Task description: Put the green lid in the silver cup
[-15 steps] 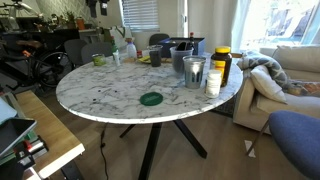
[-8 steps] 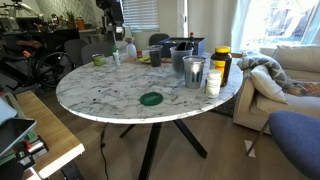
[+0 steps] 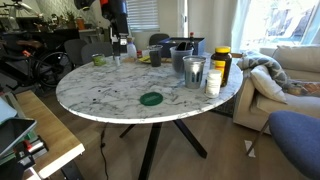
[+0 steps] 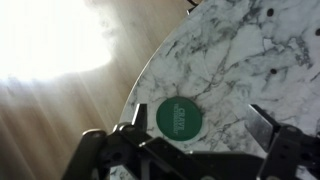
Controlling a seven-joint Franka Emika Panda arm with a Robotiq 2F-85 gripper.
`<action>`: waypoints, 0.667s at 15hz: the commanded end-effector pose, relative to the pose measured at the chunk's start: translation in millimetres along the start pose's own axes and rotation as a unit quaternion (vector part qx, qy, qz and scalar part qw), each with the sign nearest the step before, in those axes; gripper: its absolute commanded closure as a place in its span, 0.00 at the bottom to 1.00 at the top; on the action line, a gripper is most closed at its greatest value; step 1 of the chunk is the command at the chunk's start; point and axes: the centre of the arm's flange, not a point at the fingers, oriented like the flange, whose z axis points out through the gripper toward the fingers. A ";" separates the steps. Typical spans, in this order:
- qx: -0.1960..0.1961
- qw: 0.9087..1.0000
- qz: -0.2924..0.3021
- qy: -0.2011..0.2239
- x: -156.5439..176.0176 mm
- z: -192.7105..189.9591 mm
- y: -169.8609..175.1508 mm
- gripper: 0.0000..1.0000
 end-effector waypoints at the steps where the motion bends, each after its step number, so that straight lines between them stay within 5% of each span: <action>1: -0.014 0.996 0.000 0.092 18.6 4.6 10.8 0.00; 5: 0.040 0.976 0.004 0.215 55.3 37.1 18.1 0.00; 10: 0.094 0.980 0.082 0.152 58.7 112.5 36.5 0.00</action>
